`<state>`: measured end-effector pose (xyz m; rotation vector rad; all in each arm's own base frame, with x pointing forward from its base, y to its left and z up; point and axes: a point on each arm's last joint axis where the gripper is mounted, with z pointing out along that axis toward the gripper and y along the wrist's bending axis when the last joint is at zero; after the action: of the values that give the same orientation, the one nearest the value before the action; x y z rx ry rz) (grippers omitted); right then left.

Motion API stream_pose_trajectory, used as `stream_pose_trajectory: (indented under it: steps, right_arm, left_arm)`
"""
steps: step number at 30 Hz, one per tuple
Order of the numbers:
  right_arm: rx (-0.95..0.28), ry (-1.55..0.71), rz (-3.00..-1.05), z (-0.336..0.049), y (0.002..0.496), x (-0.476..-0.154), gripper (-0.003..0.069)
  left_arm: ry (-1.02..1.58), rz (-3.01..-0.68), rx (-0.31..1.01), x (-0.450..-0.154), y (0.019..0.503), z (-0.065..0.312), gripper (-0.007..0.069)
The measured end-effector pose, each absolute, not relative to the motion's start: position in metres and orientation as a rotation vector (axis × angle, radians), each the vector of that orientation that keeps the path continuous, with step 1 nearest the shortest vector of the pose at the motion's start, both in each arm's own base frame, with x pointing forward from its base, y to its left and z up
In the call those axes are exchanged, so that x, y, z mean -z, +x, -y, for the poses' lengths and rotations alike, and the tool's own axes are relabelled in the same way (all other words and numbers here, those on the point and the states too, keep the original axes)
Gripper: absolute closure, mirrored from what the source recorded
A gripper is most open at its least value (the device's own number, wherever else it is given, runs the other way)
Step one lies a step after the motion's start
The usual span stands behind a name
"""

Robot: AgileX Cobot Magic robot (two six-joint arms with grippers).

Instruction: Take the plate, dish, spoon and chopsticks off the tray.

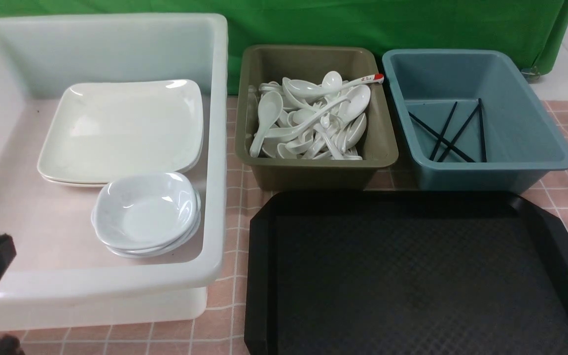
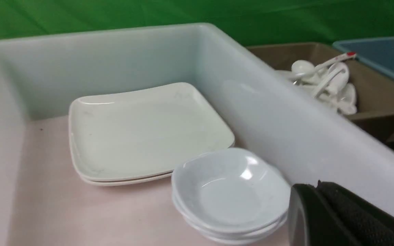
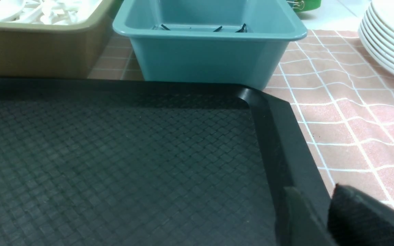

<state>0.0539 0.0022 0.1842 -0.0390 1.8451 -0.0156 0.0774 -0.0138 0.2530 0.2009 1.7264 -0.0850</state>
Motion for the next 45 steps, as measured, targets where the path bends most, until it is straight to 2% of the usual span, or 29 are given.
stream_pose_trajectory:
  steps: [8,13,25,45]
  right_arm:
    - [0.016,-0.039,-1.845,-0.002,0.054,-0.184,0.0421]
    - [0.016,-0.039,-1.845,-0.002,0.054,-0.184,0.042]
    - [0.016,-0.039,-1.845,-0.002,0.054,-0.184,0.0419]
    - [0.015,-0.038,-1.845,-0.002,0.054,-0.184,0.0419]
  left_arm:
    - [-0.052,-1.739,0.041,-0.208,0.056,0.0,0.0625]
    - [-0.083,-1.732,0.035,-0.19,0.055,-0.001,0.0622]
    - [-0.027,-1.732,0.109,-0.189,0.055,0.003,0.0621]
    - [-0.024,-1.733,0.11,-0.189,0.055,0.004,0.0621]
